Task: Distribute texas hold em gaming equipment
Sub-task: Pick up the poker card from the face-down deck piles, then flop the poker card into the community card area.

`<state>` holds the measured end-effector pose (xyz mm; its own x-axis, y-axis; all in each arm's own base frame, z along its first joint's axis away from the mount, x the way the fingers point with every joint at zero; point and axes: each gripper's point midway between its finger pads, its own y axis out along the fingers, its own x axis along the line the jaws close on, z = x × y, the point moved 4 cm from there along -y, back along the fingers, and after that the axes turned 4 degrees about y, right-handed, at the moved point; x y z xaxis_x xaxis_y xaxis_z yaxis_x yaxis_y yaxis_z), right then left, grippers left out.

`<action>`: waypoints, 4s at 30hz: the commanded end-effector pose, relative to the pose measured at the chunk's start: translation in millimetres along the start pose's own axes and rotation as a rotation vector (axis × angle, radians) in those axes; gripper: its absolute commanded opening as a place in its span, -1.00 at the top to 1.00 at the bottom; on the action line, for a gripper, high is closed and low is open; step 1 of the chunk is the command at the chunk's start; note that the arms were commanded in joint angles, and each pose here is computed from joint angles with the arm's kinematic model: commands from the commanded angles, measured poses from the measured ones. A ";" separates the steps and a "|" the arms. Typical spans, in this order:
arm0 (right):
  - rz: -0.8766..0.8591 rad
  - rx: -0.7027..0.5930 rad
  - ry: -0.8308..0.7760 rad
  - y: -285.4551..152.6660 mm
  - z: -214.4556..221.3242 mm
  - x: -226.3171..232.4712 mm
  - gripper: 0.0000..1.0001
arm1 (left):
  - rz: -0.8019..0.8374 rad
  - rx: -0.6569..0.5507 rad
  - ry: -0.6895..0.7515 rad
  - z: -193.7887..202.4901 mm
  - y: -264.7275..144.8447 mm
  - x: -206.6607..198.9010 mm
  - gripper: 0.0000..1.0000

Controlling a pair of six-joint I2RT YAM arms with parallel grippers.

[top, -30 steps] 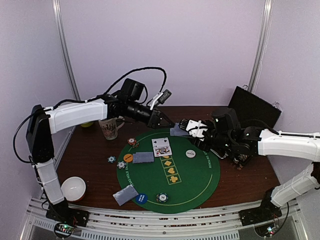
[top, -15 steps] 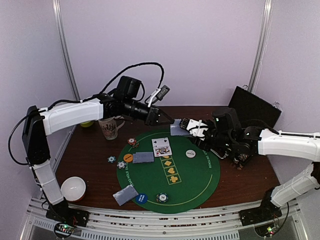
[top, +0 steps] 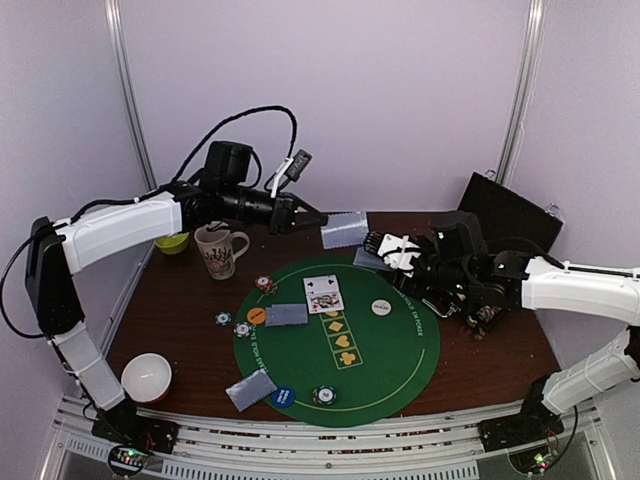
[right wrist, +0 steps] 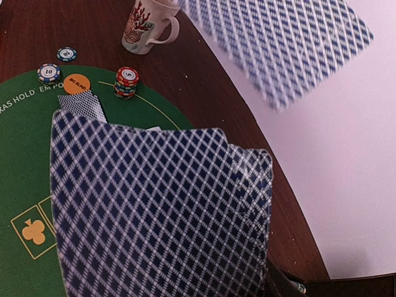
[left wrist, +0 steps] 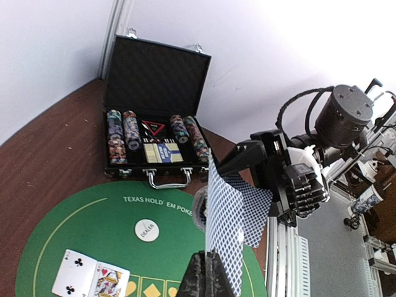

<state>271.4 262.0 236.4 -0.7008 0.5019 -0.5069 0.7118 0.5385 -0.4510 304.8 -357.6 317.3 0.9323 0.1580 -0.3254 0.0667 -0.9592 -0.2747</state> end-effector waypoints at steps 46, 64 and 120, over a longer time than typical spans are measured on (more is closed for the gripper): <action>0.064 -0.015 0.048 -37.1 4.2 -16.3 0.07 | -0.499 0.218 1.389 185.2 75.9 23.6 1.00; 0.052 -0.011 0.050 -32.7 5.4 -13.5 0.07 | -0.507 0.321 1.471 216.5 75.9 28.9 1.00; 0.062 0.002 0.037 -41.9 4.1 -18.1 0.06 | -0.327 0.590 1.478 256.8 74.2 47.0 0.56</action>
<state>252.4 231.5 246.1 -0.6846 0.5312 -0.4992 0.7289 0.5084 -0.4585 259.4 -364.1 47.3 0.4281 -0.3530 0.8320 0.4987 -0.6755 -0.5432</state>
